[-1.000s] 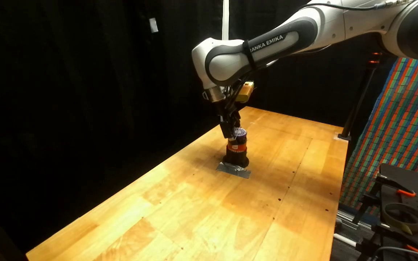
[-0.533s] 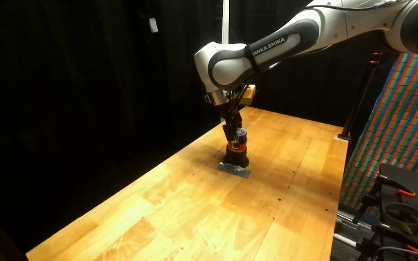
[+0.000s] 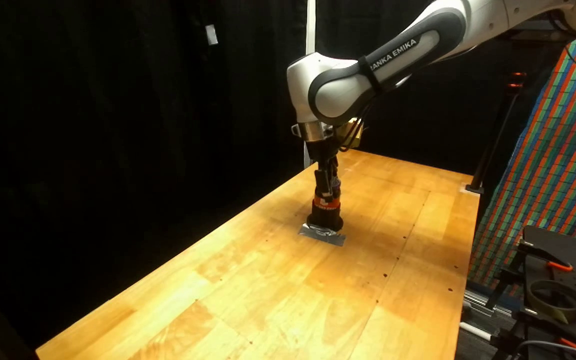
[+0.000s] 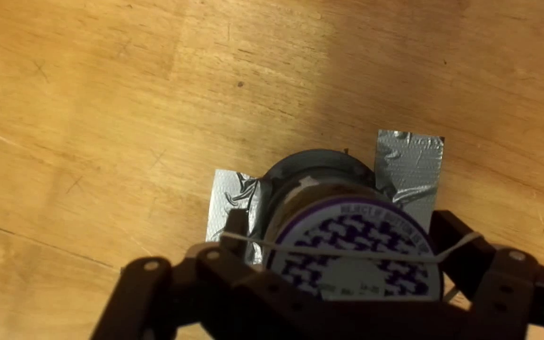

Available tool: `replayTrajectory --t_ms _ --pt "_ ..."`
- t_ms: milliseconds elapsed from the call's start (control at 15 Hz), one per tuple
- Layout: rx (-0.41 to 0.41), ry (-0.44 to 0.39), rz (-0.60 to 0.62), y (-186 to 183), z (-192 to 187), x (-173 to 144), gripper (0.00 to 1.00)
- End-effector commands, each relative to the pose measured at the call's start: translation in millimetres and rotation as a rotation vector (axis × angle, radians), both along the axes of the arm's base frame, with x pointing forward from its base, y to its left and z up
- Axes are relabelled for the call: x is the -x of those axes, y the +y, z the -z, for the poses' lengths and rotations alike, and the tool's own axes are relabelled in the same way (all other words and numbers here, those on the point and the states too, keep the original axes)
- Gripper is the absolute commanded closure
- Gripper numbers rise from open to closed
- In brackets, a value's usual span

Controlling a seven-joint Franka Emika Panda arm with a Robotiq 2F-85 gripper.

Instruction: Put a rubber band around the cup

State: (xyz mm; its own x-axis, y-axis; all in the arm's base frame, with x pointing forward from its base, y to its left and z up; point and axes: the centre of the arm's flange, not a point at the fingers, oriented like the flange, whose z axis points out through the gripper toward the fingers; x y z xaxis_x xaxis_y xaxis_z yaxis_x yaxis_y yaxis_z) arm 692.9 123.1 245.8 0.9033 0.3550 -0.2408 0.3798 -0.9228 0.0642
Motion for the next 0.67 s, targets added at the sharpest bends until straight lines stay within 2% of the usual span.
replayTrajectory --t_ms 0,400,467,600 --pt "-0.011 -0.056 -0.011 -17.6 -12.1 59.9 0.0" --pt "-0.043 -0.156 -0.017 -25.4 -14.3 98.1 0.0" --pt "-0.049 -0.181 -0.021 -27.0 -13.9 104.2 0.25" --pt "-0.065 -0.235 -0.024 -31.0 -14.7 116.3 0.34"
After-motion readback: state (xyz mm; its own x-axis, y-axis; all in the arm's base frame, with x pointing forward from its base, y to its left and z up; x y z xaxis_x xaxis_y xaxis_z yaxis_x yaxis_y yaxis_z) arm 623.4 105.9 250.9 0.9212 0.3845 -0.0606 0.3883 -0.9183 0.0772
